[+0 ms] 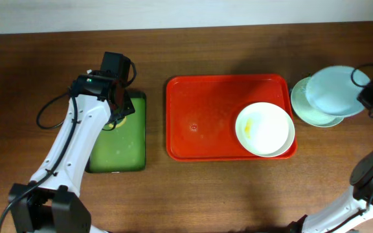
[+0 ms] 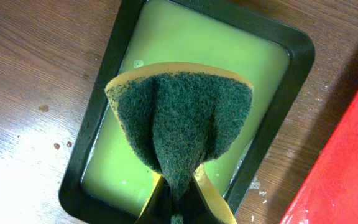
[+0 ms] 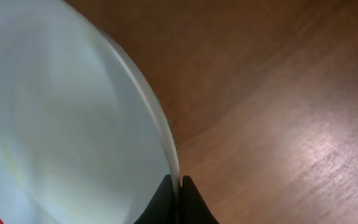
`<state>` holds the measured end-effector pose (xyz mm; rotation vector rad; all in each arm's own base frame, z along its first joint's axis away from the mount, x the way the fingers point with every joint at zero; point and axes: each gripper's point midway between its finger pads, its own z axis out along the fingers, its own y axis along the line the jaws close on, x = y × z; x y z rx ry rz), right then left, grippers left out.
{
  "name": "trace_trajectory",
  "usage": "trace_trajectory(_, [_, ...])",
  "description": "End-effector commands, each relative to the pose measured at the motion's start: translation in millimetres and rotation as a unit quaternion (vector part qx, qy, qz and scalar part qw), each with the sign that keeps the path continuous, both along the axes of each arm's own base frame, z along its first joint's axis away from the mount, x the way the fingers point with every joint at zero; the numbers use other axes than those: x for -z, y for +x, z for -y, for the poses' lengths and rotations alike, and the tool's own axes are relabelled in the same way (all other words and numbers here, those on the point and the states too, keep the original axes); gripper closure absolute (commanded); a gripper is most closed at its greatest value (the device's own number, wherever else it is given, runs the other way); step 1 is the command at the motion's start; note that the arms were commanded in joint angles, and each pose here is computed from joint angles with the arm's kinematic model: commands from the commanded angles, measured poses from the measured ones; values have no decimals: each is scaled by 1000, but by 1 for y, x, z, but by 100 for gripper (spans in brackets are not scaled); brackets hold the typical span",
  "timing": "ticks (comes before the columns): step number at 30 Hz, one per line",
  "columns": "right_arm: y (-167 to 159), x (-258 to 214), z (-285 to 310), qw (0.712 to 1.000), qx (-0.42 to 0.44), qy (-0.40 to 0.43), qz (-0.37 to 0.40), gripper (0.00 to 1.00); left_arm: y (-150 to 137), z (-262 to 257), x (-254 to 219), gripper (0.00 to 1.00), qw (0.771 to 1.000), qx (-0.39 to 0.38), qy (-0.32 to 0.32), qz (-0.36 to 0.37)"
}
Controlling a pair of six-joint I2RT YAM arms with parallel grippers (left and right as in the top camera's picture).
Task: Clean dirty plates on tray and stack at the side
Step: 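Lift the light blue plate and stack it on the pale green plate, then reach the right gripper to grip the cream plate's rim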
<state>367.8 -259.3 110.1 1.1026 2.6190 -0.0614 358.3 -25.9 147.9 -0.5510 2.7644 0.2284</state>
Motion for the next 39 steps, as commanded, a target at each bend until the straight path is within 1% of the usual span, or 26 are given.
trace_trajectory(1, [7,20,-11,1000,-4,24,-5,96,1,-3,-3,100,1000,4,8,5])
trace_trajectory(2, [12,24,-18,1000,-13,26,-9,95,1,-3,-3,100,1000,4,8,5])
trace_trajectory(3, [16,27,-27,999,-25,29,-14,88,1,-3,-3,100,1000,4,8,5])
trace_trajectory(4, [20,31,-37,999,-36,33,-21,41,1,-3,-3,100,1000,4,8,5])
trace_trajectory(5, [23,35,-48,998,-48,36,-27,1,1,-3,-3,100,1000,4,8,5])
trace_trajectory(7, [30,38,-71,995,-81,40,-36,1,1,-3,-3,100,1000,4,8,5])
trace_trajectory(9, [44,39,-109,980,-187,64,-21,1,1,-3,-3,100,1000,4,8,5])
trace_trajectory(10, [52,40,-142,960,-265,92,-2,1,1,-3,-3,100,1000,4,8,5])
trace_trajectory(11, [54,44,-184,926,-360,113,9,1,1,-3,-3,100,1000,4,8,5])
trace_trajectory(12, [46,58,-208,897,-429,102,-11,1,1,-3,-3,100,1000,4,8,5])
trace_trajectory(15, [32,94,-227,878,-471,44,-69,1,1,-3,-3,100,1000,4,8,5])
trace_trajectory(16, [32,100,-232,875,-478,38,-71,1,1,-3,-3,100,1000,4,8,5])
trace_trajectory(17, [31,102,-235,873,-481,38,-71,1,1,-3,-3,100,1000,4,8,5])
trace_trajectory(19, [25,104,-236,872,-480,45,-80,8,1,-3,-3,100,1000,4,8,6])
trace_trajectory(21, [11,105,-238,870,-479,61,-102,18,2,-3,-3,100,1000,4,8,7])
trace_trajectory(22, [5,105,-238,870,-474,70,-114,9,2,-3,-3,100,1000,4,7,7])
trace_trajectory(25, [-16,104,-236,870,-460,83,-156,10,1,-2,-3,100,1000,5,4,6])
trace_trajectory(27, [-23,108,-237,880,-435,95,-166,26,1,-2,-3,100,1000,5,4,6])
trace_trajectory(29, [-34,114,-240,877,-434,108,-178,39,1,-2,-3,100,1000,6,3,6])
trace_trajectory(30, [-39,117,-246,875,-434,122,-175,43,1,-1,-2,100,1000,6,0,5])
trace_trajectory(31, [-42,120,-254,873,-434,146,-166,53,1,1,-2,100,1000,8,-5,5])
trace_trajectory(32, [-41,119,-259,881,-415,159,-160,72,1,2,-2,100,1000,8,-7,4])
trace_trajectory(33, [-37,119,-262,891,-394,167,-151,81,1,4,-1,100,1000,10,-13,3])
trace_trajectory(34, [-32,117,-270,893,-387,188,-132,83,0,11,0,100,999,15,-31,0])
trace_trajectory(36, [-19,107,-298,881,-395,251,-72,96,-1,29,2,100,997,44,-63,-6])
trace_trajectory(39, [-6,106,-329,873,-417,248,-50,96,1,89,-1,100,982,139,-129,6])
